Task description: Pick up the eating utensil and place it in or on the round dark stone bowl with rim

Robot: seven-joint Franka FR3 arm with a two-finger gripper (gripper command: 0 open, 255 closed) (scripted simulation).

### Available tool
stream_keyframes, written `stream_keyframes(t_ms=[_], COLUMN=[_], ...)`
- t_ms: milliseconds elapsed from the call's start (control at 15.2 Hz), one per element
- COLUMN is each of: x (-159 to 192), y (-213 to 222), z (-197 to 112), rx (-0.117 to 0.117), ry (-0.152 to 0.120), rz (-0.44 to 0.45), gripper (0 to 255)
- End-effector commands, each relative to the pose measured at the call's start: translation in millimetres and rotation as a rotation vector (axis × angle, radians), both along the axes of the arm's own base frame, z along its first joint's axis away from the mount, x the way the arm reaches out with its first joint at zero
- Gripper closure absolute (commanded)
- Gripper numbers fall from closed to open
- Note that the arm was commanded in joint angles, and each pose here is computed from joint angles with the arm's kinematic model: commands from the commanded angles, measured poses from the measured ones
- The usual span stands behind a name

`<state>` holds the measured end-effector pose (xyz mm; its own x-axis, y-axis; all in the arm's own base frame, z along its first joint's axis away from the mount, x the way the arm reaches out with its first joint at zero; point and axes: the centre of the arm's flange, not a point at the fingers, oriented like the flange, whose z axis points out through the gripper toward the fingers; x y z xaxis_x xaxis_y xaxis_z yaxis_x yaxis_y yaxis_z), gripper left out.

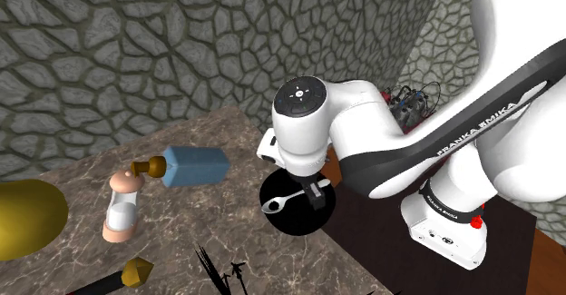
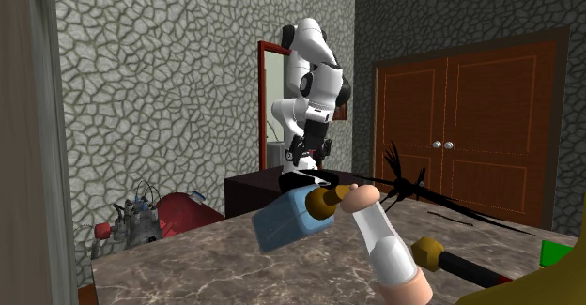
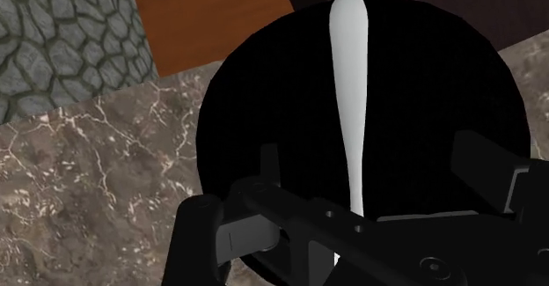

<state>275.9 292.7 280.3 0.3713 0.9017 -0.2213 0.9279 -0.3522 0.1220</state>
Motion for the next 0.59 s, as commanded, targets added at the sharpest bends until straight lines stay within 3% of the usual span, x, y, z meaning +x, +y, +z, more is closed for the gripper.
stream_keyframes(t_ms=[0, 528], x=[-0.2, -0.6], y=[5.6, 8.2], z=[21.8, 31.9], rx=[0.0, 0.0], ry=[0.001, 0.001], rz=[-0.001, -0.001], gripper=[0, 0])
